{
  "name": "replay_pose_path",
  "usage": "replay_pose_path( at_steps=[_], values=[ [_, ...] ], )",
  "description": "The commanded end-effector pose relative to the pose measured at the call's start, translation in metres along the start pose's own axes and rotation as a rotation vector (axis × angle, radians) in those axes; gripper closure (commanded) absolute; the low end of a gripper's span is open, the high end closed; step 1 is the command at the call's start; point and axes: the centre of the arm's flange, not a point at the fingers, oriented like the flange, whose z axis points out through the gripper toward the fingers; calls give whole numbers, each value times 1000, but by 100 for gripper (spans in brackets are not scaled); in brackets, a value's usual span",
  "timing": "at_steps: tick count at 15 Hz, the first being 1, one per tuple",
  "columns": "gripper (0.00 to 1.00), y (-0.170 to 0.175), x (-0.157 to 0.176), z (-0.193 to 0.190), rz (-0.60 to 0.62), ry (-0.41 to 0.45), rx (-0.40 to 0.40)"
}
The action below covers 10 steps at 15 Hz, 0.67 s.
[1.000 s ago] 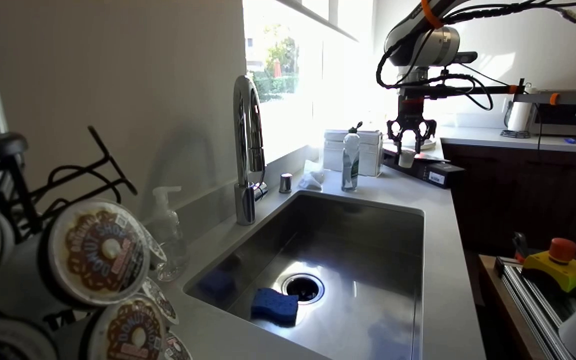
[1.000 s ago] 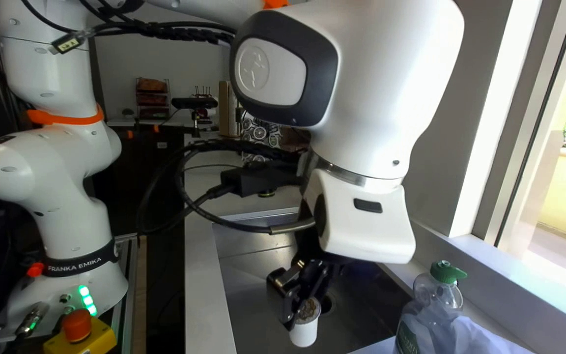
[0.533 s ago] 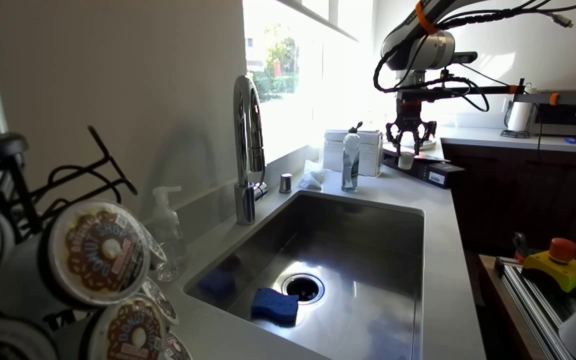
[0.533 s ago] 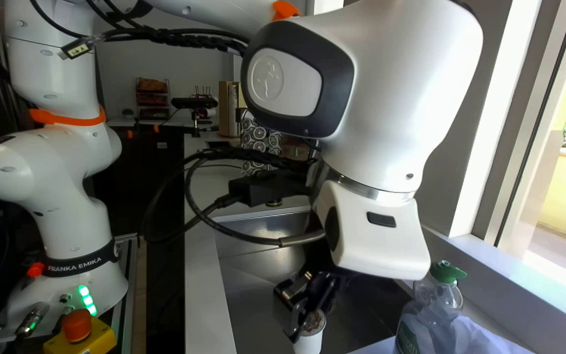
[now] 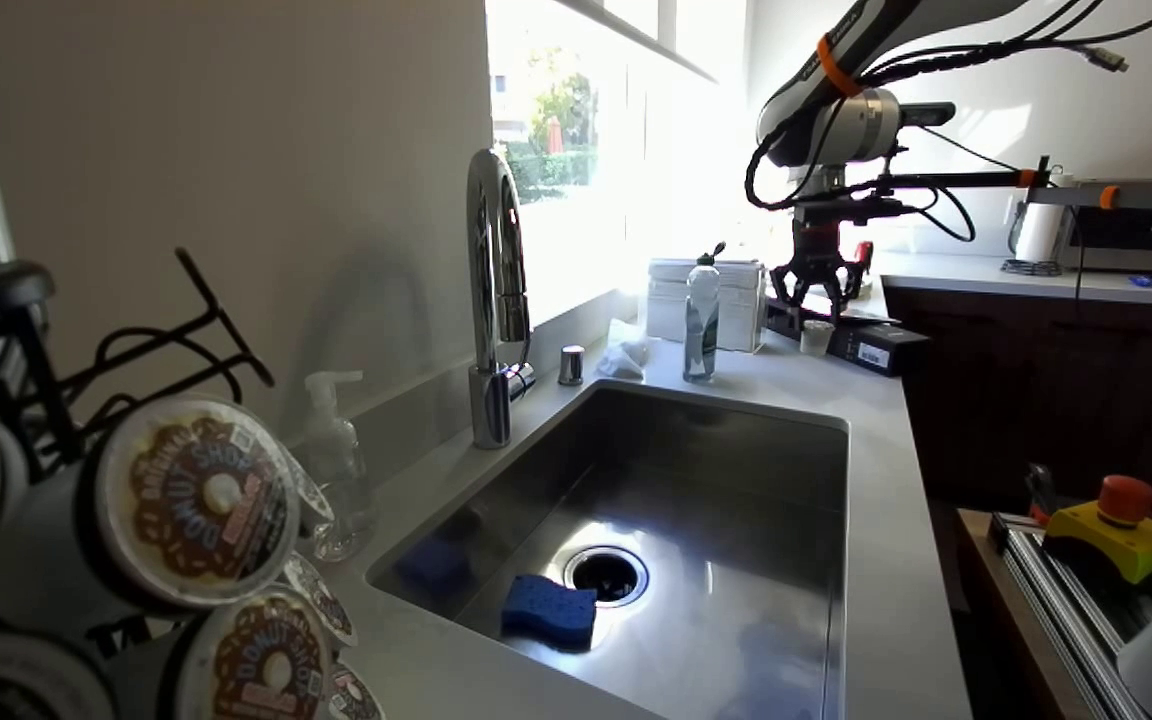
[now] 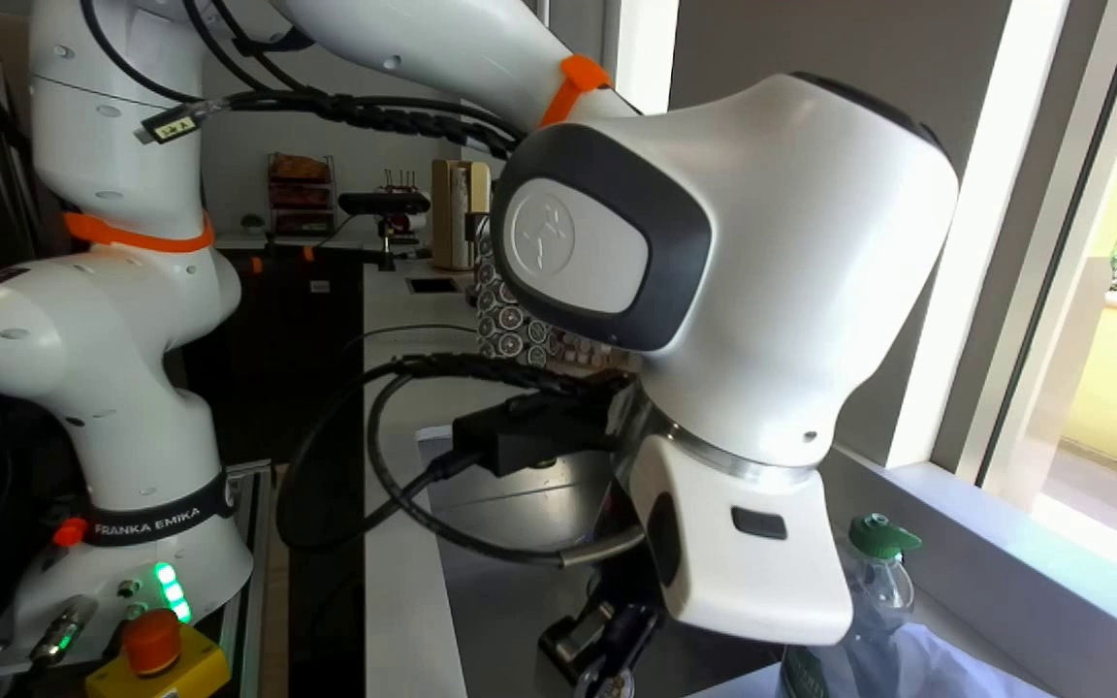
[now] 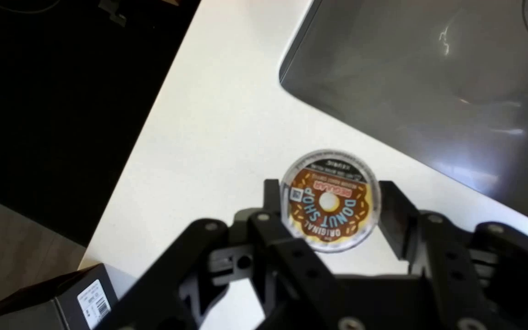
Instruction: Pick up the object from the stand and put it on the counter
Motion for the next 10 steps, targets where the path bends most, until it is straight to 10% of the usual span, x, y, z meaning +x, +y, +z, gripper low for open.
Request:
replay_pose_path(
  at_steps=[1, 10],
  values=[
    [71, 3, 15, 20, -60, 5, -4],
    [71, 3, 26, 50, -140, -28, -29]
  ],
)
